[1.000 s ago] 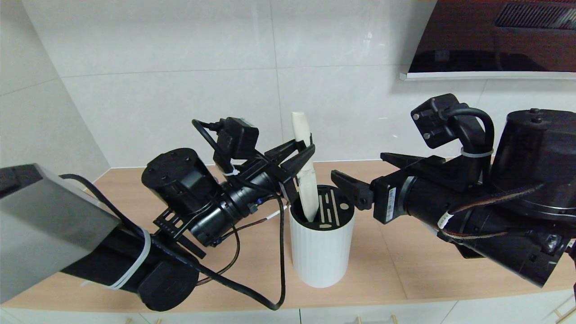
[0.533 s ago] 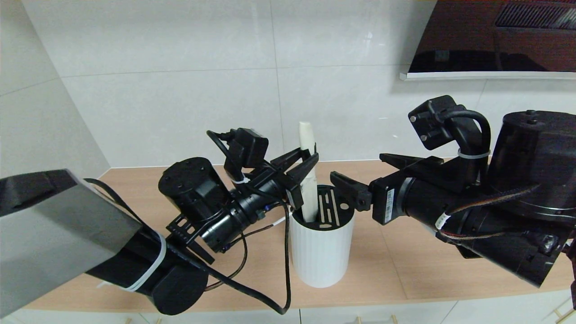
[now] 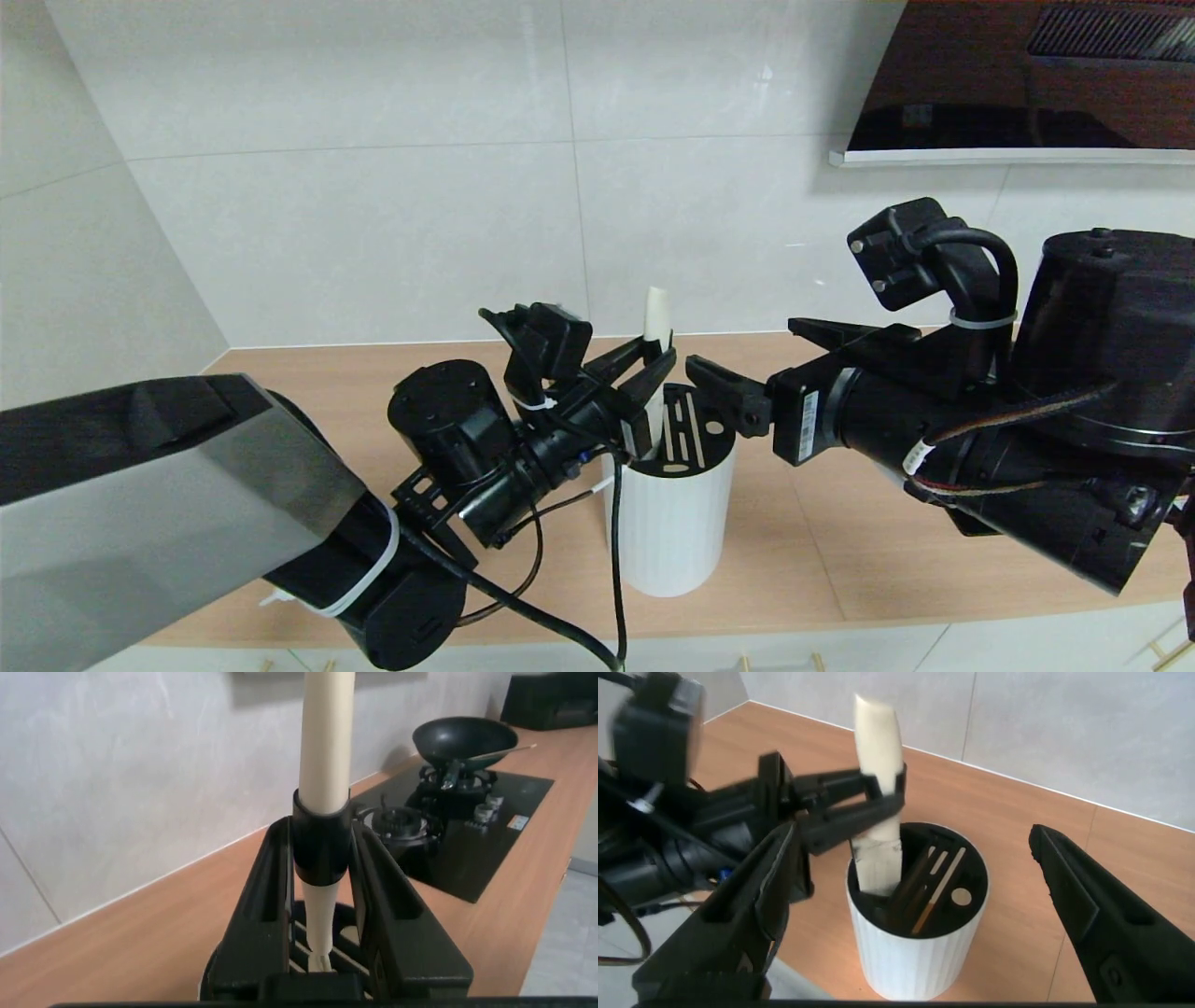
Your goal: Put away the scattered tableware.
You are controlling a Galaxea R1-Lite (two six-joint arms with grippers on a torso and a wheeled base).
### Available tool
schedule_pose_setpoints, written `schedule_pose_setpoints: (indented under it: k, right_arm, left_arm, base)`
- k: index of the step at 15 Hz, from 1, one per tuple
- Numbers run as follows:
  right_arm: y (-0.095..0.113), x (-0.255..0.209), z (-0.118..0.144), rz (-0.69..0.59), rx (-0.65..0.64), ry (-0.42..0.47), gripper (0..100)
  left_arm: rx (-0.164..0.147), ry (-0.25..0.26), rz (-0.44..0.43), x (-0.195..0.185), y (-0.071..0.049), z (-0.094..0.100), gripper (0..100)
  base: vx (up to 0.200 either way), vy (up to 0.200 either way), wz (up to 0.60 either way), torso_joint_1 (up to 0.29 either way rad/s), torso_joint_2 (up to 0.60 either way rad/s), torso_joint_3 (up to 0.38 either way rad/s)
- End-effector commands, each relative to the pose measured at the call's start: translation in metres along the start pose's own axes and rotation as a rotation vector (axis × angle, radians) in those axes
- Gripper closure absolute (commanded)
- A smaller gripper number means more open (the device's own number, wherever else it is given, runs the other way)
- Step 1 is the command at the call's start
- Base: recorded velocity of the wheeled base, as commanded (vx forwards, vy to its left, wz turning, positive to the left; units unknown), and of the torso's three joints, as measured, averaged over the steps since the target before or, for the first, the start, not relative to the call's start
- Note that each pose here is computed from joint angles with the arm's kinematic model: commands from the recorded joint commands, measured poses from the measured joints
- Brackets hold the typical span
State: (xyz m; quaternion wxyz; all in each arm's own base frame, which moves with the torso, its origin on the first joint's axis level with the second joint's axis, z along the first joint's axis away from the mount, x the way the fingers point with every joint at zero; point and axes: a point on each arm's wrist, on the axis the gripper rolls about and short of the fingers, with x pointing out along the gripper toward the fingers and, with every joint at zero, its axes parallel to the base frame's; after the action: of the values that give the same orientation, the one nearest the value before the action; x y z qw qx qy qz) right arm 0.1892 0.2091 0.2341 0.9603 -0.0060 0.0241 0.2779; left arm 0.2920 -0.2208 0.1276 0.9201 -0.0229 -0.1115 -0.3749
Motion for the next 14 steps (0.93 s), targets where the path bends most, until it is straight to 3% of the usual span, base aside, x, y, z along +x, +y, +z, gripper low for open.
schedule_pose_setpoints:
  k: [1,7,8,14]
  right_arm:
    - [0.0003,0.0006,-0.0006,0.001,-0.001,0.002,0]
    - [0.0005,0.0014,-0.0015,0.001,-0.002,0.005,0]
    - [0.0006,0.0017,-0.0019,0.001,-0.002,0.006,0]
    - [0.0005,0.0014,-0.0015,0.001,-0.002,0.005,0]
  left_arm:
    - [-0.002,0.007,0.003,0.0003,-0.0001,-0.0029,100]
    - [-0.009,0.014,0.022,-0.0003,-0.0062,-0.0042,100]
    - [-0.008,0.016,0.022,-0.0002,-0.0062,-0.0048,0]
    - [-0.011,-0.005,0.047,-0.0008,-0.0082,0.0035,0]
  base:
    - [0.000,0.000,0.00,0.000,0.00,0.000]
    - [0.000,0.000,0.00,0.000,0.00,0.000]
    - [0.000,0.000,0.00,0.000,0.00,0.000]
    - [0.000,0.000,0.00,0.000,0.00,0.000]
